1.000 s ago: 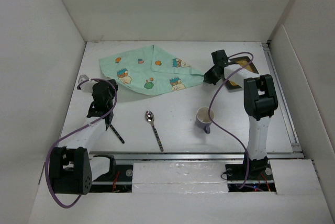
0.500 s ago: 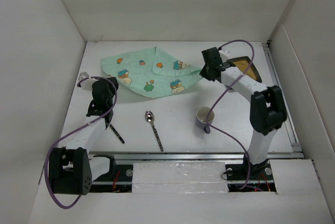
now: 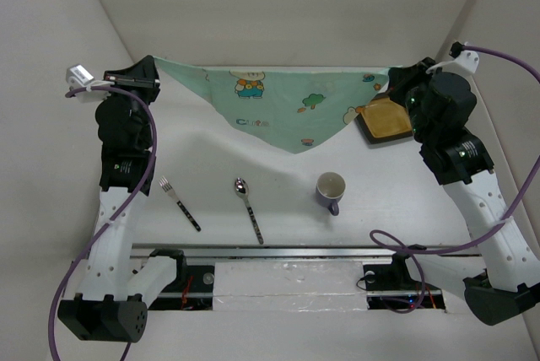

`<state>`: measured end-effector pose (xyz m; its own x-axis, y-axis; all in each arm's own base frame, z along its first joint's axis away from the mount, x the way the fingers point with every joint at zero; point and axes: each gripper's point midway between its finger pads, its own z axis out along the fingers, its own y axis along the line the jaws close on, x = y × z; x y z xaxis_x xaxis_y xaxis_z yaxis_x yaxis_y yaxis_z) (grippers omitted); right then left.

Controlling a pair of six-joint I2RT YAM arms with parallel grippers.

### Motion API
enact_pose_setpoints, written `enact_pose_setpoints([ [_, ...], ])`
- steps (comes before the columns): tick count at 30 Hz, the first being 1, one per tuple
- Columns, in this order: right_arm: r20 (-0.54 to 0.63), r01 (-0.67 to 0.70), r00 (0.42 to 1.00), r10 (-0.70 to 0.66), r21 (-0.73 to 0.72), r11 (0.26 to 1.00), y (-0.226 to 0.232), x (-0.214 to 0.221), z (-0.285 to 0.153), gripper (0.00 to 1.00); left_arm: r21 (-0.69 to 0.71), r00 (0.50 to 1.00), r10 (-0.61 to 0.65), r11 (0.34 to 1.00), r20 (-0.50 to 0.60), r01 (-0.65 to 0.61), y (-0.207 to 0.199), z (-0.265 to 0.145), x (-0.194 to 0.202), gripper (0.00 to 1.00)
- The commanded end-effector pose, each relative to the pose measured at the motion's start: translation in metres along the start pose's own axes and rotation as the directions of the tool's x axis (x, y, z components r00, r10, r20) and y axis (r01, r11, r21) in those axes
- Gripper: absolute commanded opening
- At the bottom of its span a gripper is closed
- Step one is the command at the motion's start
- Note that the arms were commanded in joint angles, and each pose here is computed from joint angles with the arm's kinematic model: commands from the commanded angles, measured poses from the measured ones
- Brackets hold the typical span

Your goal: Set the dinner table for one person

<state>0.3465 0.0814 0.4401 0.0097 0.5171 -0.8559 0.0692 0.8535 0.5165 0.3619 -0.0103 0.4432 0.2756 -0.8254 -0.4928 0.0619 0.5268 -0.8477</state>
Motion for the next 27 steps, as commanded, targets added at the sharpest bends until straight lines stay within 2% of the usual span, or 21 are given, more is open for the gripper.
enact_pose_setpoints([
  [1,-0.005,0.077,0.997,-0.077,0.046,0.996,-0.021,0.003,0.006,0.00,0.005,0.997,0.068,0.998,0.045,-0.069,-0.018,-0.008,-0.025,0.00],
  [4,0.018,0.085,0.996,-0.086,0.048,0.995,-0.028,-0.007,0.009,0.00,-0.016,0.995,0.097,0.995,0.033,-0.096,-0.013,-0.004,-0.022,0.00],
  [10,0.006,0.095,0.995,-0.095,0.030,0.995,-0.029,-0.016,0.046,0.00,-0.094,0.990,0.142,0.985,-0.020,-0.144,0.018,0.023,0.004,0.00],
  [15,-0.065,0.109,0.992,-0.108,0.001,0.994,-0.020,0.004,0.084,0.00,-0.131,0.985,0.147,0.979,-0.090,-0.158,0.036,0.057,0.033,0.00],
  [16,-0.044,0.099,0.994,-0.099,-0.010,0.995,-0.019,0.003,0.092,0.00,-0.121,0.986,0.144,0.981,-0.083,-0.153,0.031,0.061,0.031,0.00],
  [20,-0.086,0.094,0.991,-0.099,-0.051,0.994,-0.009,0.009,0.134,0.00,-0.092,0.984,0.159,0.982,-0.080,-0.166,0.017,0.088,0.034,0.00],
  [21,-0.098,0.094,0.990,-0.100,-0.064,0.993,-0.007,0.010,0.145,0.00,-0.102,0.980,0.170,0.978,-0.104,-0.181,0.025,0.099,0.044,0.00],
  [22,-0.106,0.093,0.989,-0.100,-0.069,0.993,-0.003,0.009,0.153,0.00,-0.077,0.982,0.169,0.981,-0.086,-0.175,0.008,0.107,0.036,0.00],
  [24,-0.090,0.069,0.993,-0.082,-0.137,0.988,0.017,-0.004,0.173,0.00,-0.083,0.975,0.183,0.978,-0.125,-0.194,0.010,0.122,0.047,0.00],
  [25,-0.072,0.058,0.995,-0.071,-0.160,0.985,0.026,-0.020,0.182,0.00,-0.043,0.979,0.180,0.982,-0.098,-0.185,-0.014,0.128,0.034,0.00],
  [27,-0.041,0.062,0.997,-0.070,-0.175,0.983,0.036,-0.035,0.186,0.00,-0.026,0.981,0.179,0.983,-0.080,-0.182,-0.022,0.128,0.029,0.00],
])
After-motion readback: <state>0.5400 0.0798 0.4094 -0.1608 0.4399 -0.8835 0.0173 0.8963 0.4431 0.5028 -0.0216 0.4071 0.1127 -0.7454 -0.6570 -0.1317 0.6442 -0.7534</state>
